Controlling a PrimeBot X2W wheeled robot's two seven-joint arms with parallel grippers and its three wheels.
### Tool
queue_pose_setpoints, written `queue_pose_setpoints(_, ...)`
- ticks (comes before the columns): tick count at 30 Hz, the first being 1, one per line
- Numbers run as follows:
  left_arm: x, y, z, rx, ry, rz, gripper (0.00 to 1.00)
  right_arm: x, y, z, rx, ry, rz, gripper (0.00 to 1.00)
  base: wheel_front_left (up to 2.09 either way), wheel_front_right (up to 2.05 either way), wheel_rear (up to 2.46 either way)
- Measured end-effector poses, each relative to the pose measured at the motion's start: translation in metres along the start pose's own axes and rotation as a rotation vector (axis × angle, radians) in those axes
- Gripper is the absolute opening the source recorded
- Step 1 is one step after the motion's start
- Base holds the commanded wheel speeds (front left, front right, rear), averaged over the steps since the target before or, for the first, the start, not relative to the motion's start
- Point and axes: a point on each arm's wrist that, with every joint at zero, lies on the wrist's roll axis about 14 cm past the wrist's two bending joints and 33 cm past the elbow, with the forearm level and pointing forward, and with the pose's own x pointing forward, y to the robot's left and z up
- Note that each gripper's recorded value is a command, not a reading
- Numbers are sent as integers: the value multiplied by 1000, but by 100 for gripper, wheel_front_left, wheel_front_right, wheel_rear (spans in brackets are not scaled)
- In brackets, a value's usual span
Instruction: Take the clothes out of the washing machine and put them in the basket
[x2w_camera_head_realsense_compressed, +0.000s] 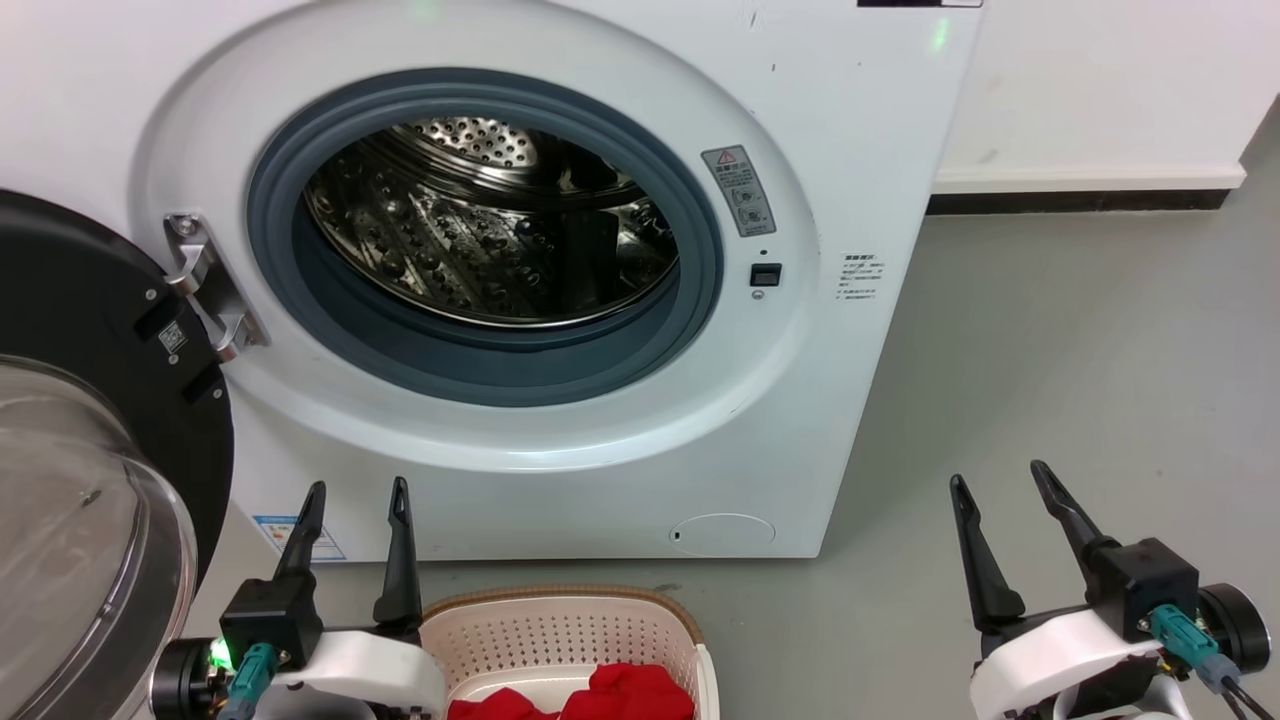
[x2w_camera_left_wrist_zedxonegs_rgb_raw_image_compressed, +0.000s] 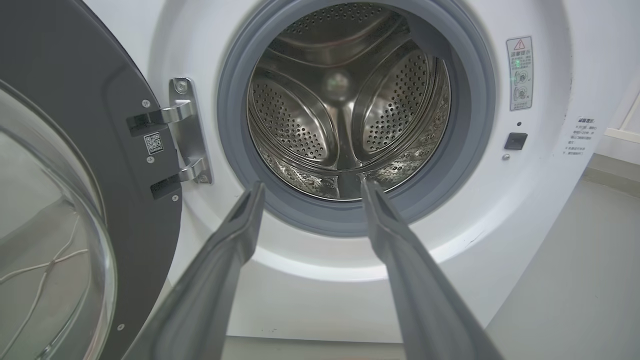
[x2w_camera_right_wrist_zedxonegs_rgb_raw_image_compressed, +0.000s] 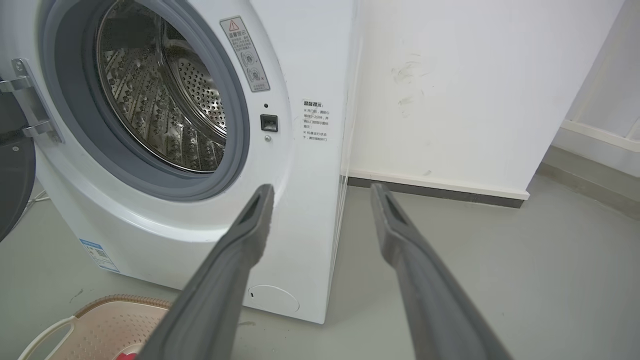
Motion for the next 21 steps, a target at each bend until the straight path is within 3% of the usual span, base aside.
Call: queue_pose_setpoints(21, -4, -3, -9, -2, 28, -9, 100, -5, -1, -7, 18, 19, -5, 100, 0, 0, 0)
